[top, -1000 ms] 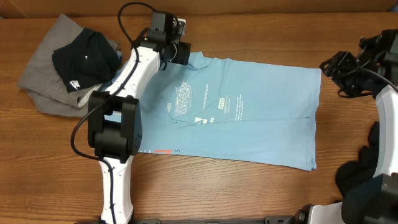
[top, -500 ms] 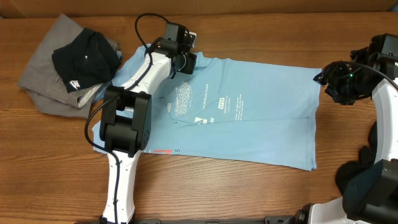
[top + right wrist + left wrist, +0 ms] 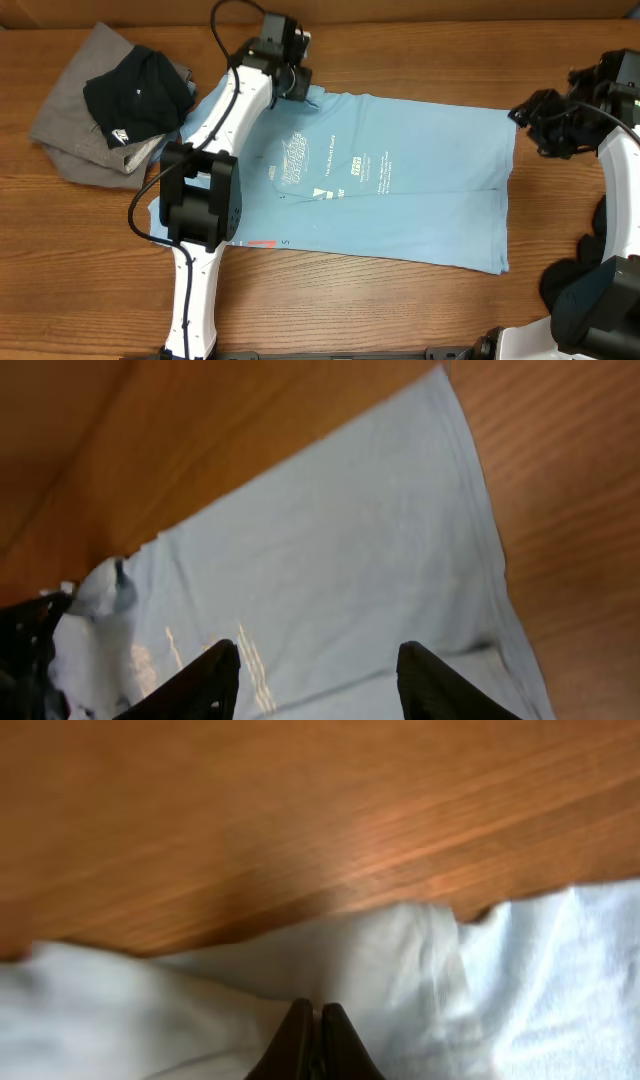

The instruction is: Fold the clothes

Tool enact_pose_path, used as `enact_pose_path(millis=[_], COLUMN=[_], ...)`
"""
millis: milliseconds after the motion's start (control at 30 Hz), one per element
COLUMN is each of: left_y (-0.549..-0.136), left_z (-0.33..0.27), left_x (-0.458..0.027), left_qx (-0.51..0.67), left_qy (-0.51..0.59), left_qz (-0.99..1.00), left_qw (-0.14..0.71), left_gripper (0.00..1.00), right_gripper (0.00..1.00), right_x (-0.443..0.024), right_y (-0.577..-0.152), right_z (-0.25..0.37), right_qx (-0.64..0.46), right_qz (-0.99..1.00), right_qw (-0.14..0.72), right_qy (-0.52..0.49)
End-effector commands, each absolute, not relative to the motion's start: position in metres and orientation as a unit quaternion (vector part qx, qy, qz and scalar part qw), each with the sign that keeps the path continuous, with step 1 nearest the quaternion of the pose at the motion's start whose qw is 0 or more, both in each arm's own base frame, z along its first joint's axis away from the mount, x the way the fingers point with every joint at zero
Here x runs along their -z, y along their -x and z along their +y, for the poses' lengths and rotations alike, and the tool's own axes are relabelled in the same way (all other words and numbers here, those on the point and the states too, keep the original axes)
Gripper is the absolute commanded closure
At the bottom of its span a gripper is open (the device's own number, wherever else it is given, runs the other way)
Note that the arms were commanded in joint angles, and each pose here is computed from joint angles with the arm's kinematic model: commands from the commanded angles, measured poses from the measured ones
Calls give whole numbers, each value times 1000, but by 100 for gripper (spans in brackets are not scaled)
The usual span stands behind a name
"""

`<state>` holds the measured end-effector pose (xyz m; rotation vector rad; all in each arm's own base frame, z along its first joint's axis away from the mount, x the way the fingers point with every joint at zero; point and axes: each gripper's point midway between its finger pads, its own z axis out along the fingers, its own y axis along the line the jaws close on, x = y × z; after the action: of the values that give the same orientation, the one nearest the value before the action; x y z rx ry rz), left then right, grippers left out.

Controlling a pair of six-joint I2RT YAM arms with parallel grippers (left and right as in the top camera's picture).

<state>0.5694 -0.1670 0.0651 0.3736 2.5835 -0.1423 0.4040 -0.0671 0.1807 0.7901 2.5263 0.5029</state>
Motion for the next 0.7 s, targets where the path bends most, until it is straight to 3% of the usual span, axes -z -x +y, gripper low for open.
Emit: enact_pose_path(millis=[0, 267, 667], left_y=[-581, -580, -560], left_z=[-151, -140, -133], left_x=[-86, -126, -146], left_qx=[8, -3, -15], left_qy=[-124, -116, -117], left_qz=[952, 953, 961], left_qw=[281, 282, 249], left_gripper=[96, 96, 96], right_gripper=[46, 41, 41], right_x=[-185, -169, -49], right_y=[-421, -483, -509], right_z=[-73, -98, -106], right_qx=[-173, -152, -153], right_qz=[910, 895, 913], right_qw=[257, 340, 274], right_qy=[-276, -245, -262])
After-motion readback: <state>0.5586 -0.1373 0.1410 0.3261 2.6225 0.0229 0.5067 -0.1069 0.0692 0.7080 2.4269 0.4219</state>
